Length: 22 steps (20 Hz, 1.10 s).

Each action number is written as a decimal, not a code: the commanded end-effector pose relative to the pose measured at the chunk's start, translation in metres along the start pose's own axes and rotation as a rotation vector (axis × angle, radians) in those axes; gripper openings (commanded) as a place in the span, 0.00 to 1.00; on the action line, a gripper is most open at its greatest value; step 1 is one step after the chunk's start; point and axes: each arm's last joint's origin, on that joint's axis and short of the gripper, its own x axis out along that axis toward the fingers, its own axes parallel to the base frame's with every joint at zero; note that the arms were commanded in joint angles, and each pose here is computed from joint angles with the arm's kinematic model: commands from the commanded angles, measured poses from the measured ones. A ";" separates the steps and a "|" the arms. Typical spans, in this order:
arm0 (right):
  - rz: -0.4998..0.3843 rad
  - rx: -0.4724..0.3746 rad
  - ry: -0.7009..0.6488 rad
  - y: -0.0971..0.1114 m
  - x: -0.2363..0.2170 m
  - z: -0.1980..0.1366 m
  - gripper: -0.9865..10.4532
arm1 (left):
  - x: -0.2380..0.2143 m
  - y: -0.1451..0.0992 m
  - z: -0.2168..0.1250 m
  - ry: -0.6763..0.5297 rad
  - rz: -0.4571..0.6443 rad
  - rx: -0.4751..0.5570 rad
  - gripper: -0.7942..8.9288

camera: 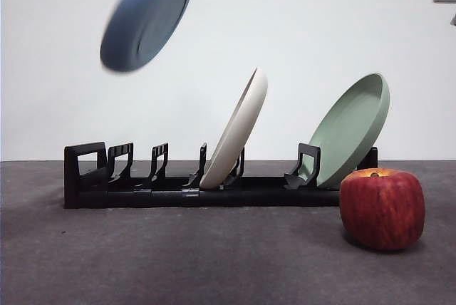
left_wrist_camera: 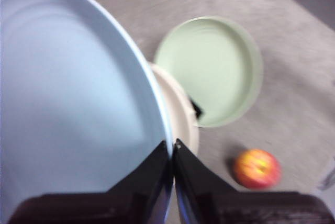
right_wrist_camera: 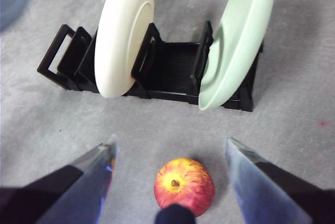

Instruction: Take the blue plate from the plate rack,put the plate on the table,take the apple from the table,put the apple in the plate

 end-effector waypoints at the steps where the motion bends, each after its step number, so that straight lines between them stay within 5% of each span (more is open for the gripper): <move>1: 0.002 -0.012 -0.004 0.000 0.000 0.001 0.39 | -0.037 -0.030 0.001 0.006 -0.050 0.143 0.07; 6: 0.000 -0.029 0.009 0.000 0.000 0.000 0.39 | -0.103 -0.088 -0.037 0.121 -0.033 0.311 0.07; 10: -0.001 -0.027 0.020 0.000 0.000 -0.001 0.39 | -0.120 -0.117 -0.063 0.110 -0.040 0.346 0.07; 15: -0.001 -0.023 0.027 0.000 0.000 -0.002 0.39 | -0.071 -0.142 -0.118 0.220 0.098 0.380 0.07; 22: -0.050 -0.015 0.044 -0.001 -0.001 -0.004 0.39 | 0.039 -0.174 -0.195 0.383 0.106 0.474 0.07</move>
